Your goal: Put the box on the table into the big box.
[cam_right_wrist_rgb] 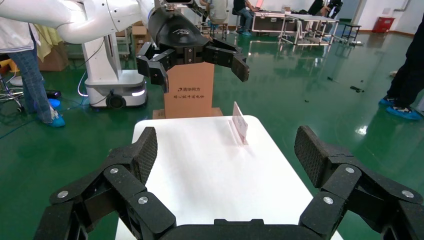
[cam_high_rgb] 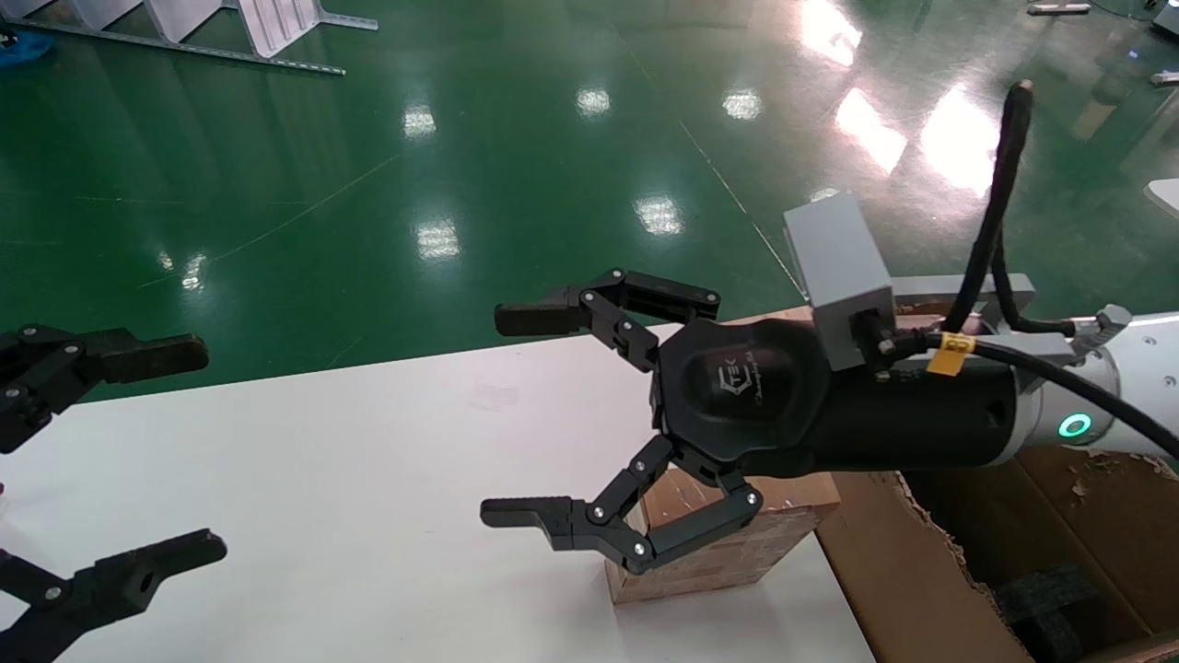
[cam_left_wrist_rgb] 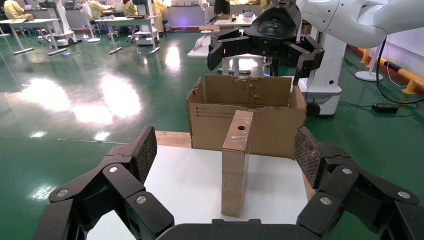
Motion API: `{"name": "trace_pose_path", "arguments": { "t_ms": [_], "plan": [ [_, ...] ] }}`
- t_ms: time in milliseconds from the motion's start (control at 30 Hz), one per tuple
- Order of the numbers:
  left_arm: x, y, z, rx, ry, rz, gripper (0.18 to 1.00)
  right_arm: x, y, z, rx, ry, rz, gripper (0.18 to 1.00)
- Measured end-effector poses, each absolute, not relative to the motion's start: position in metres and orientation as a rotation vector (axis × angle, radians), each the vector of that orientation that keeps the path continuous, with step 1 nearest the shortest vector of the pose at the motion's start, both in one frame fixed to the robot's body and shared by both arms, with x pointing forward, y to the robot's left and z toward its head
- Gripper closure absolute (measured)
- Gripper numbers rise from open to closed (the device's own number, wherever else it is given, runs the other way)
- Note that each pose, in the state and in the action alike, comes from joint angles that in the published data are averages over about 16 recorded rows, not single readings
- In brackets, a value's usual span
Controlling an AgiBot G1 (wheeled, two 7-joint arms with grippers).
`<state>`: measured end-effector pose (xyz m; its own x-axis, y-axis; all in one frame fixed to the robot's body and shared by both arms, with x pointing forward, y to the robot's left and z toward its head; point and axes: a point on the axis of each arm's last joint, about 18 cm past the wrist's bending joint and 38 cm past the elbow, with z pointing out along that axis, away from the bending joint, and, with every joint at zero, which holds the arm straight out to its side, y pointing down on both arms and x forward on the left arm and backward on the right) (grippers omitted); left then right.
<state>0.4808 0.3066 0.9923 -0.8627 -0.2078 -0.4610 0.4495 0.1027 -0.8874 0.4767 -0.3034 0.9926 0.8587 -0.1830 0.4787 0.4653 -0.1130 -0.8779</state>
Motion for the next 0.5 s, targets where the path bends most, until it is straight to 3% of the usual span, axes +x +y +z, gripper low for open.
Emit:
{"name": "trace_pose_path", "arguments": {
  "t_ms": [500],
  "plan": [
    [0.4808, 0.3066, 0.9923, 0.235, 1.909, -1.811, 0.184, 0.4778, -0.3042, 0.9896, -1.616, -0.222, -0.564, 0.178]
  ]
}}
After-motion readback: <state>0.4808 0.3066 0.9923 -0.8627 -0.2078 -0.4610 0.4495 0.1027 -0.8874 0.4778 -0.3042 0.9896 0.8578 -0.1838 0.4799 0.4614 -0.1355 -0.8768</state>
